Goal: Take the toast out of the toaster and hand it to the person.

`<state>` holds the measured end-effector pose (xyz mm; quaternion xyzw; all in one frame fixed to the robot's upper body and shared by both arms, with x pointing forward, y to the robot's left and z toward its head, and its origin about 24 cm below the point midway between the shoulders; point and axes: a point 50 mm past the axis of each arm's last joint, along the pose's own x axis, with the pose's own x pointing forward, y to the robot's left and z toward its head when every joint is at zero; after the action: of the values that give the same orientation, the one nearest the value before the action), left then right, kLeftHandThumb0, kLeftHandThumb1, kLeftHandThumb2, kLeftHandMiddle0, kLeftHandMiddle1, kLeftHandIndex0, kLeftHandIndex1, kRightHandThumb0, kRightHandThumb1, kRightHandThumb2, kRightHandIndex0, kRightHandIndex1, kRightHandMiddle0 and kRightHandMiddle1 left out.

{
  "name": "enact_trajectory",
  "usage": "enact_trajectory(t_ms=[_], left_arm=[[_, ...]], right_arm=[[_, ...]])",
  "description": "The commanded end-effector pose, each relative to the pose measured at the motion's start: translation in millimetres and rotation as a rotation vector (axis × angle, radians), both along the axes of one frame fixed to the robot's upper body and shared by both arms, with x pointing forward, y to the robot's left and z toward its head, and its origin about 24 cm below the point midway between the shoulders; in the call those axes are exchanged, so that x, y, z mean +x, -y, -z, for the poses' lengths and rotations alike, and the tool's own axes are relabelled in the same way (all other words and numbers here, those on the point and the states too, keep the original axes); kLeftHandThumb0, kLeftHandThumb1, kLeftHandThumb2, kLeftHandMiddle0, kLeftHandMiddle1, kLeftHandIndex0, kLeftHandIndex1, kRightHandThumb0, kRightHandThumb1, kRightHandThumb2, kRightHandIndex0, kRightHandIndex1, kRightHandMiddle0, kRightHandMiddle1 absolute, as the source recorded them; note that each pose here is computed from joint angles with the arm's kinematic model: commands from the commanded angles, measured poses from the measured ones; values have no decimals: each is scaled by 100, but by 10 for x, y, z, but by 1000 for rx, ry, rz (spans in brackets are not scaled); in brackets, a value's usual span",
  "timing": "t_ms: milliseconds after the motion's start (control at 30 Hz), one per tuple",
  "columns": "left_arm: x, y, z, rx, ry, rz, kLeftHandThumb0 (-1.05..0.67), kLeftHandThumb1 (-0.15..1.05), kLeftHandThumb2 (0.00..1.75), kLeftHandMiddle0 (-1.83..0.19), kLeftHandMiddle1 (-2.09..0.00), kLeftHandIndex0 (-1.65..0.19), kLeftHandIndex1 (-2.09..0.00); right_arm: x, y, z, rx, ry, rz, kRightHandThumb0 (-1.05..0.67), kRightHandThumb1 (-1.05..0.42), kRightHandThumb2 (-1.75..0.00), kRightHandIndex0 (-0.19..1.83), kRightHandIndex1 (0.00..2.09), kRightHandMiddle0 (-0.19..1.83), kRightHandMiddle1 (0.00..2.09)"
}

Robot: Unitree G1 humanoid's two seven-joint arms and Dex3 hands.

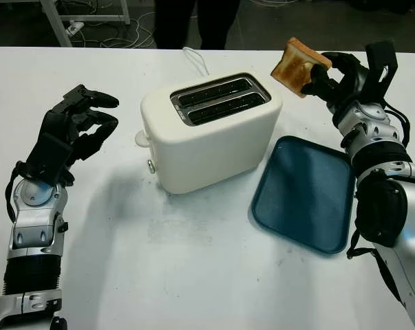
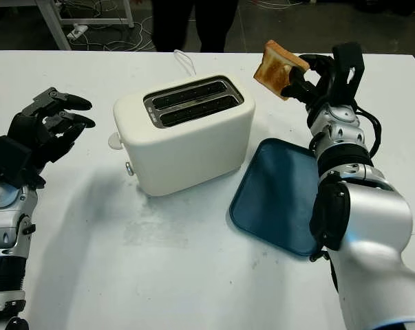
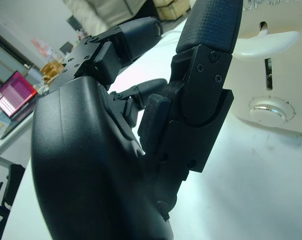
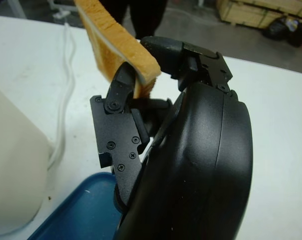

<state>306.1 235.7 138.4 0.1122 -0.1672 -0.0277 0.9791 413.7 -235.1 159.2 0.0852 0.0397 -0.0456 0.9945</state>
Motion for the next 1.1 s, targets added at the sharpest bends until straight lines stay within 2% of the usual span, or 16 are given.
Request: enact_trajectory(t_ms=[0,100,267,467,567,1067], left_arm=[[14,-9,-45,7,24,7,-105,92,9,-38,-130,-46,-113],[25,-8,-45,7,26,7,-105,92,9,-38,-131,-46,-113],[40,-9,-47,6,26,7,-105,92,8,-39,-131,-47,-114],[45,-7,-56,10,27,6,-105,92,8,-40,-133,-47,-116],[45,-9,-58,17,33,5,-105,92,9,-39,-133,-45,-117],[32,-20,-50,17,29,-1,-105,92,9,-39,-135,-45,-119]], right_arm=[[-9,-5,20,12,22,-20,-18,-92,-65,48,175,11,175],[-7,-24,12,16,36,-38,-18,-92,-65,53,175,16,175],[-13,-31,10,13,56,-77,-18,-92,-65,48,175,11,175],[-12,-43,-4,24,78,-95,-19,-92,-64,53,175,13,175],[-6,-52,-14,33,79,-85,-20,-92,-62,58,175,18,175],[-12,-47,-4,44,83,-99,-19,-92,-65,54,175,9,175]])
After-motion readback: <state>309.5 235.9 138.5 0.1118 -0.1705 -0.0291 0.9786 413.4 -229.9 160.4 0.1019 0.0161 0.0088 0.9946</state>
